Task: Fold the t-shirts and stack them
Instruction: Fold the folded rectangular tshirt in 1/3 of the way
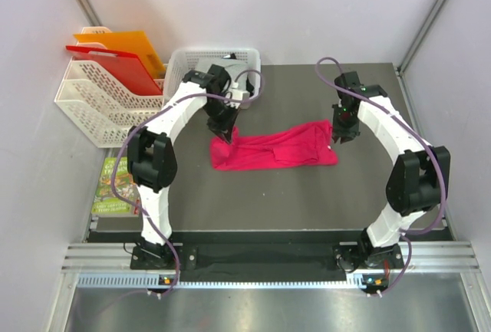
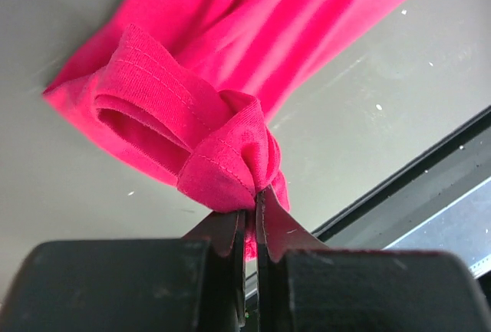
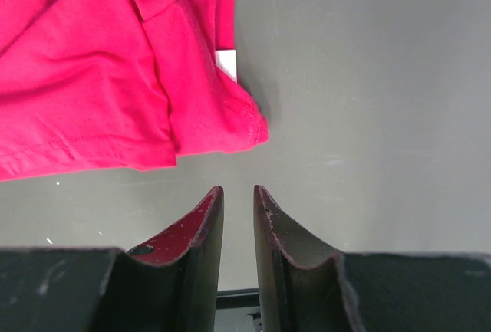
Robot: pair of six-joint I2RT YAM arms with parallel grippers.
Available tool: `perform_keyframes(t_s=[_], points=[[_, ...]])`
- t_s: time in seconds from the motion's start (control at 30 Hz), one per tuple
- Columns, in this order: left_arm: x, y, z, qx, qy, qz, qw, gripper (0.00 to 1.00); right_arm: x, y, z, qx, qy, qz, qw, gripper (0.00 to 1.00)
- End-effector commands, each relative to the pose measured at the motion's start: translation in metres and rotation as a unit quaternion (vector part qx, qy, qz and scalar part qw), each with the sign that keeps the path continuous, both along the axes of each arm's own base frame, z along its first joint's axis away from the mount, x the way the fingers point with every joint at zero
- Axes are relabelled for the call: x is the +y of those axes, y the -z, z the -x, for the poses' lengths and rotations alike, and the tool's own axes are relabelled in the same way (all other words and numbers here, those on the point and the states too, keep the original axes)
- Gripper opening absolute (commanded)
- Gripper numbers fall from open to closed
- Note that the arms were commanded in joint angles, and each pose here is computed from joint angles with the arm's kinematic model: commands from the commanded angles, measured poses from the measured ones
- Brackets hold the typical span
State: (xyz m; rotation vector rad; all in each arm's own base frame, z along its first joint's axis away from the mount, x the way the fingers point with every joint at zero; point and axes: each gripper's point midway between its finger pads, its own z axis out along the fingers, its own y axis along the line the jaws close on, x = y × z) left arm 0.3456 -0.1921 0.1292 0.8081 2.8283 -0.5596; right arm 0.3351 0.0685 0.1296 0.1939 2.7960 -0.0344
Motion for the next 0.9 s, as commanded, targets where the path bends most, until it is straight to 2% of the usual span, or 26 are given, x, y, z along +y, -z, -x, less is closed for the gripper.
perform_keyframes(t_s=[0.0,0.4,0.87], points=[[-0.016,-0.014,0.006,-0.001,0.017,0.003,1.000,0.00,0.000,-0.018,-0.004,-0.040,0.000,-0.009,0.999,0.23],[-0.059,0.013,0.016,0.016,0.057,-0.012,0.998,0.00,-0.002,-0.017,-0.001,-0.039,-0.003,-0.017,0.999,0.22],[-0.097,0.045,-0.011,-0.003,0.064,-0.023,0.998,0.00,0.003,-0.013,0.010,-0.036,-0.004,-0.035,0.999,0.20]])
